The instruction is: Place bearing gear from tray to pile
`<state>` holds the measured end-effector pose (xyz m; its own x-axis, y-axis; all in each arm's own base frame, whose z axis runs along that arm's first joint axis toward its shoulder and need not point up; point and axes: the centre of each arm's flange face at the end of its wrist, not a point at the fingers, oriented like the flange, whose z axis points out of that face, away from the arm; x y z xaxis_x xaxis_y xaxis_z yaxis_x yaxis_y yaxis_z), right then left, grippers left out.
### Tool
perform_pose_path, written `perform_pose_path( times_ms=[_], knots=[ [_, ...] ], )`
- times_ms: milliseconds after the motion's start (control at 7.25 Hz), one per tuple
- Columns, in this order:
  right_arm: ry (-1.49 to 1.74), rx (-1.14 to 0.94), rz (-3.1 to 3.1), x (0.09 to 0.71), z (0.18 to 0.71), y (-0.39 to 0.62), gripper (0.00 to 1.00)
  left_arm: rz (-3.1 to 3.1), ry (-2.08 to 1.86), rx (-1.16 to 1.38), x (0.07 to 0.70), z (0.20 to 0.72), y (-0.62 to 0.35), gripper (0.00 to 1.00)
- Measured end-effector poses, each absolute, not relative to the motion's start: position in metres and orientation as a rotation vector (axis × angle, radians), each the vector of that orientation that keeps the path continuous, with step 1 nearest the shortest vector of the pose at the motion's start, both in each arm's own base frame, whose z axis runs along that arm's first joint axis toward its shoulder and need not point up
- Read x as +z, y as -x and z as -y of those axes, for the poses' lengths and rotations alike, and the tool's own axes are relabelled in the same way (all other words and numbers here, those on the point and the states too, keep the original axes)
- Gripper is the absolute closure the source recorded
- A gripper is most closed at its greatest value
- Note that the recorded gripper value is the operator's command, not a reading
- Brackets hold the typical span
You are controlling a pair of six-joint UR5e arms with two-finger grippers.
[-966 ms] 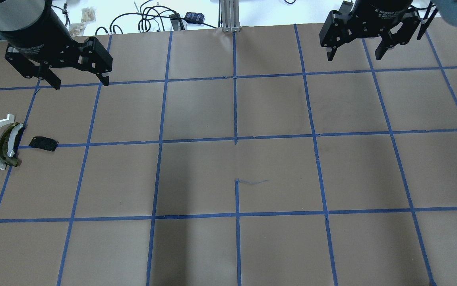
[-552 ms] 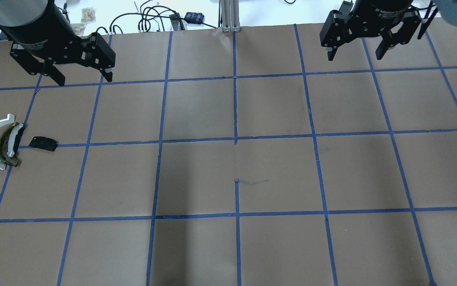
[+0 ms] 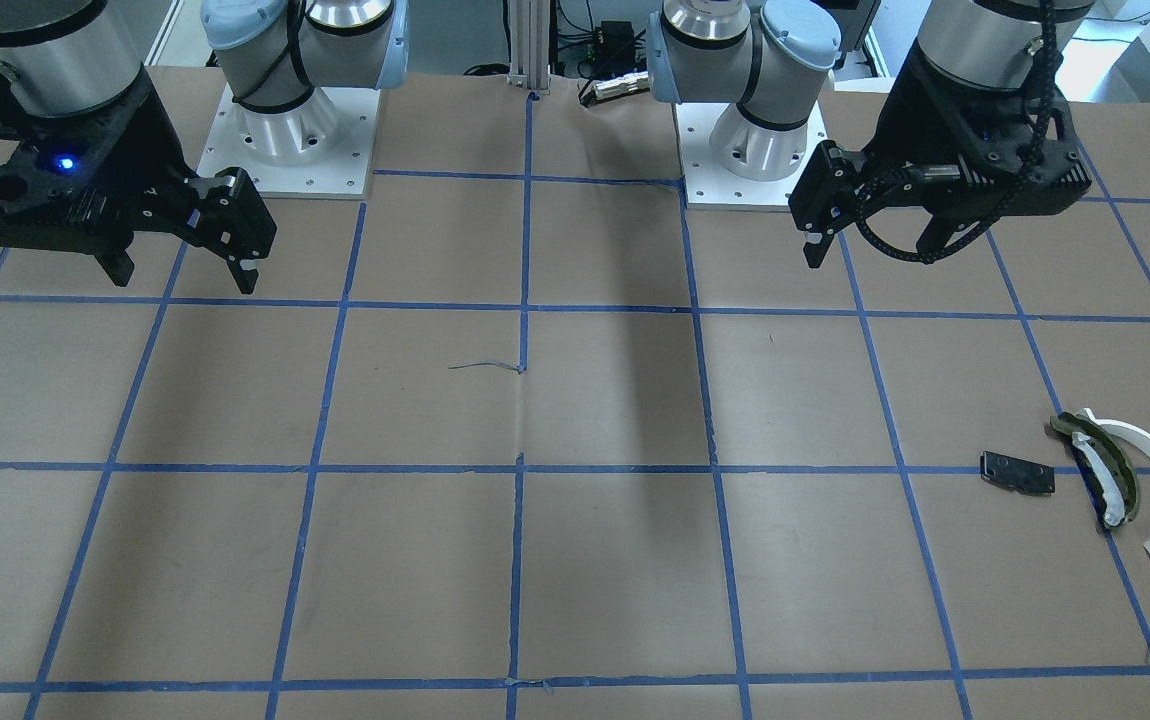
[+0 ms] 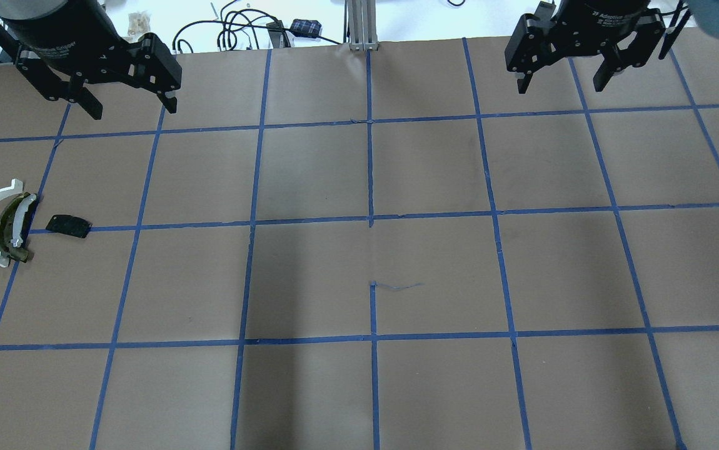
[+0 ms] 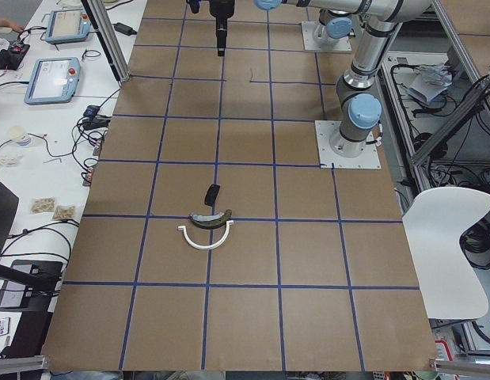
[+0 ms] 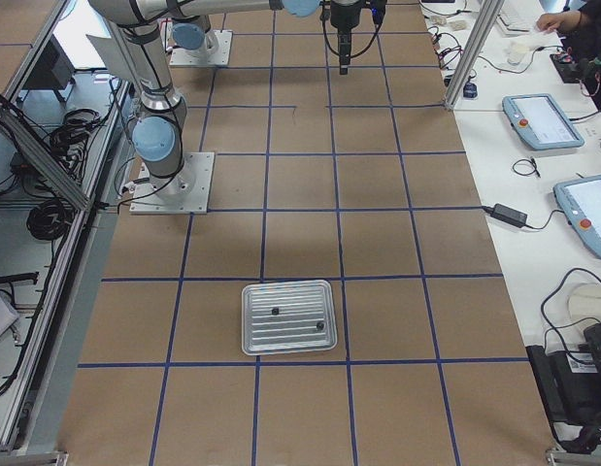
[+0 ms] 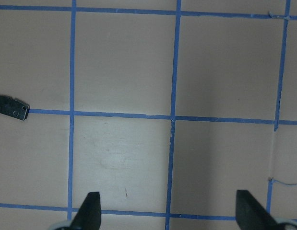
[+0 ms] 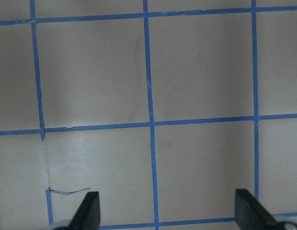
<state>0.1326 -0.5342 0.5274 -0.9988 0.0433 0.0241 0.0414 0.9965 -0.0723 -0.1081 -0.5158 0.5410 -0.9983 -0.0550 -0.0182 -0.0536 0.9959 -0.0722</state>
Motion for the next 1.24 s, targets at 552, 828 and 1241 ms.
perform_pose_path(
  times_ms=[552, 828, 1241],
  knots=[
    [0.053, 0.103, 3.119, 0.525, 0.536, -0.128, 0.00, -3.119, 0.075, -0.101, 0.537, 0.515, 0.111, 0.00],
    [-0.092, 0.078, 3.105, 0.522, 0.545, -0.075, 0.00, -3.120, 0.074, -0.097, 0.536, 0.514, 0.112, 0.00],
    [-0.282, 0.014, 3.087, 0.506, 0.544, 0.071, 0.00, -3.120, 0.073, -0.085, 0.534, 0.512, 0.113, 0.00]
  ],
)
